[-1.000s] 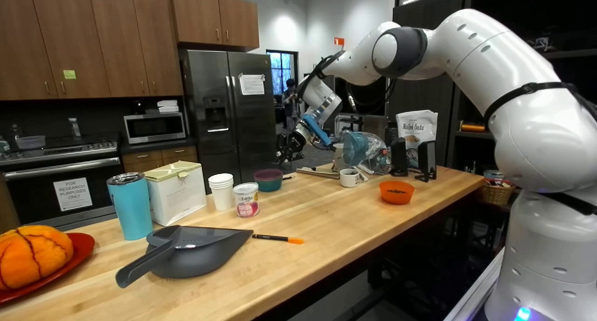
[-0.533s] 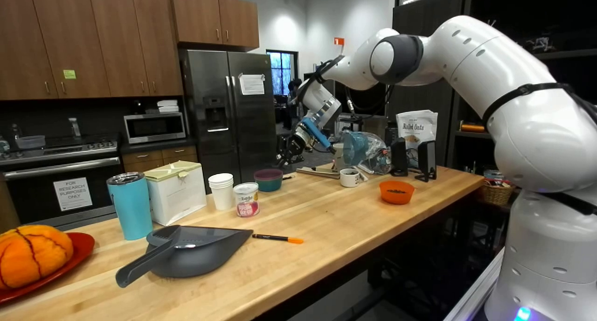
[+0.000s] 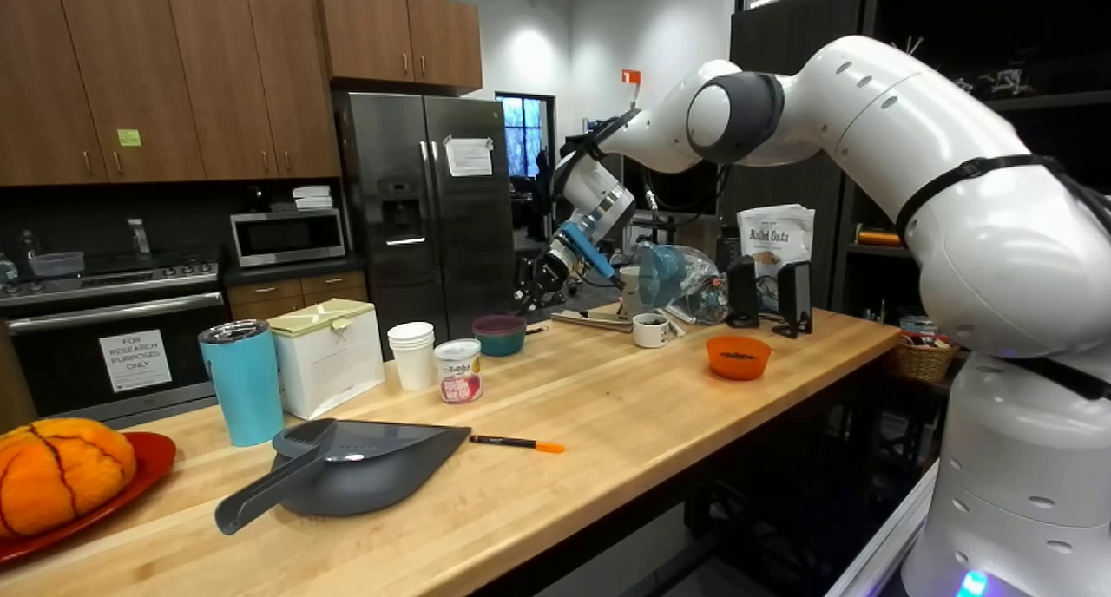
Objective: Put the pen in the bowl
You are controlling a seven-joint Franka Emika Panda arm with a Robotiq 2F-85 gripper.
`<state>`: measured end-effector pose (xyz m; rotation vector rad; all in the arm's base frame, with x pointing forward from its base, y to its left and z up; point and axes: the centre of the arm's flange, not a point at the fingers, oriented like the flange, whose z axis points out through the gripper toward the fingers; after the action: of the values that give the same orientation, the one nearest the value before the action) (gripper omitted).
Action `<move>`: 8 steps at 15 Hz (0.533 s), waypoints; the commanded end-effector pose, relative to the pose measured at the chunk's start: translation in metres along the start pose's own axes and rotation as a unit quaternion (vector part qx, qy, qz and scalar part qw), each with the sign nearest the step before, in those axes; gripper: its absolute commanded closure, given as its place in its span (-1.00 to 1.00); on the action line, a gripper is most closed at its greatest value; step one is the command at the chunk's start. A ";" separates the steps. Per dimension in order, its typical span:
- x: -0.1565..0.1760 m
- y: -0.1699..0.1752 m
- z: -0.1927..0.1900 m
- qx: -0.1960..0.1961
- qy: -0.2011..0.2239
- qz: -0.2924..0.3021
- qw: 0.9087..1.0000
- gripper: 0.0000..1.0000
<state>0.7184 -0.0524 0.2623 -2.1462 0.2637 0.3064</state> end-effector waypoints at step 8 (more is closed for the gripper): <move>0.015 0.002 -0.008 0.015 0.022 0.023 0.999 0.93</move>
<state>0.7232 -0.0557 0.2575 -2.1385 0.3040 0.2925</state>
